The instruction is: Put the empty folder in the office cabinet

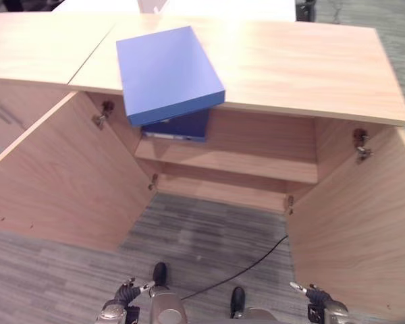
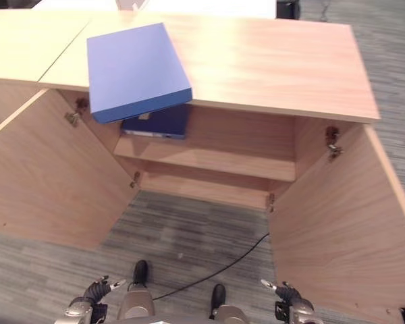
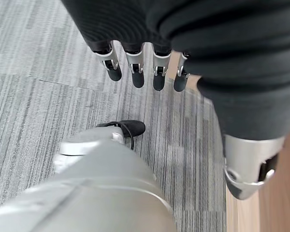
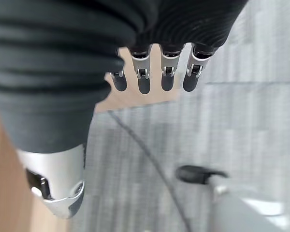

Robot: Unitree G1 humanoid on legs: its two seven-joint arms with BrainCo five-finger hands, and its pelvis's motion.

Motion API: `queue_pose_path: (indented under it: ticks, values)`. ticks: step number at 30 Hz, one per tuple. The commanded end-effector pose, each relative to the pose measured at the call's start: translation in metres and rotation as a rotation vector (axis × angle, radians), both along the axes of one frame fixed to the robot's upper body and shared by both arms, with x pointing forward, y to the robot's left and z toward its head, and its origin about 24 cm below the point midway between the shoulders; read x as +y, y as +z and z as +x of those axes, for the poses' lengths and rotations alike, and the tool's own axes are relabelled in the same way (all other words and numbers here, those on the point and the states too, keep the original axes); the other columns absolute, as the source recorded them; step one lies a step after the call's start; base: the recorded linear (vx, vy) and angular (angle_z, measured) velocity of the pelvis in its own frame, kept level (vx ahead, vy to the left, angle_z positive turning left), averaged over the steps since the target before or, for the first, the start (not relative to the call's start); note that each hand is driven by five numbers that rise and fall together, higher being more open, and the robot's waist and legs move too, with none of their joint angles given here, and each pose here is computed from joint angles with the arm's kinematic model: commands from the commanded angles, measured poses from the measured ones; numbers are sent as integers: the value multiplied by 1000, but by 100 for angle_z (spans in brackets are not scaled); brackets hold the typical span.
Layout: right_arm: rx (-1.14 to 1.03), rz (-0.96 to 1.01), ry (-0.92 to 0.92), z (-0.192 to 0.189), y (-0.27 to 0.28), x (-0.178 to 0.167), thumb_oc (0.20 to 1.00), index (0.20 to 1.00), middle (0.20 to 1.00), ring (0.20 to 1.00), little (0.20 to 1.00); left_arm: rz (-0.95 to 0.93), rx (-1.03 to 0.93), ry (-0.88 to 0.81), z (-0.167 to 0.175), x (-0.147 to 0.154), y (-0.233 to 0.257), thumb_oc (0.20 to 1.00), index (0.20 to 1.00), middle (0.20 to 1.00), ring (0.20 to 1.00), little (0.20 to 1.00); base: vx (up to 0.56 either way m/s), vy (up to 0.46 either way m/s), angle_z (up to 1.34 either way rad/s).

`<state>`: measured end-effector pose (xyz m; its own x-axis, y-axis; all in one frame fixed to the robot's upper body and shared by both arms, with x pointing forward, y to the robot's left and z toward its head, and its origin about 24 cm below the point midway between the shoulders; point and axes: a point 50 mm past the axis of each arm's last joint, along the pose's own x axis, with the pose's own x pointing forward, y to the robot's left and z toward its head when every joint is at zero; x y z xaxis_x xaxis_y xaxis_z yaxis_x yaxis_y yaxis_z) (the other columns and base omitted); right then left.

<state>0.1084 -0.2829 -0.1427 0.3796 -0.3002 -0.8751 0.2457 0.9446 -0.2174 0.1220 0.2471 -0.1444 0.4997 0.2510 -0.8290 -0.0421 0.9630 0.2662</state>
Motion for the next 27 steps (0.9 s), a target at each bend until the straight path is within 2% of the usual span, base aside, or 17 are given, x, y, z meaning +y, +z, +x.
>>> queue_pose_path:
  ticks: [1,7,13,14,18,22,27]
  values:
    - [17,-49,-21,-5,4,-15,1000,1000,1000,1000,1000,42,-31,-1,0,7,4,1000,1000,1000,1000,1000,153,305,30]
    - [26,-25,-57,-10,1,-11,1000,1000,1000,1000,1000,54,12,-6,-8,6,-1,1000,1000,1000,1000,1000,87,398,0]
    - [-54,31,-83,12,1,6,1000,1000,1000,1000,1000,83,-79,-23,20,17,13,1000,1000,1000,1000,1000,-52,278,7]
    - [-87,46,-67,25,3,13,1000,1000,1000,1000,1000,88,-110,-33,27,20,19,1000,1000,1000,1000,1000,-64,234,-11]
    - [-116,78,-15,34,3,24,1000,1000,1000,1000,1000,90,-151,-91,36,22,27,1000,1000,1000,1000,1000,60,373,-22]
    - [-115,86,1,33,2,28,1000,1000,1000,1000,1000,76,-181,-114,43,18,31,1000,1000,1000,1000,1000,86,85,-3]
    - [-58,82,28,18,-4,30,1000,1000,1000,1000,1000,-2,-249,-165,52,-2,36,1000,1000,1000,1000,1000,150,-93,22]
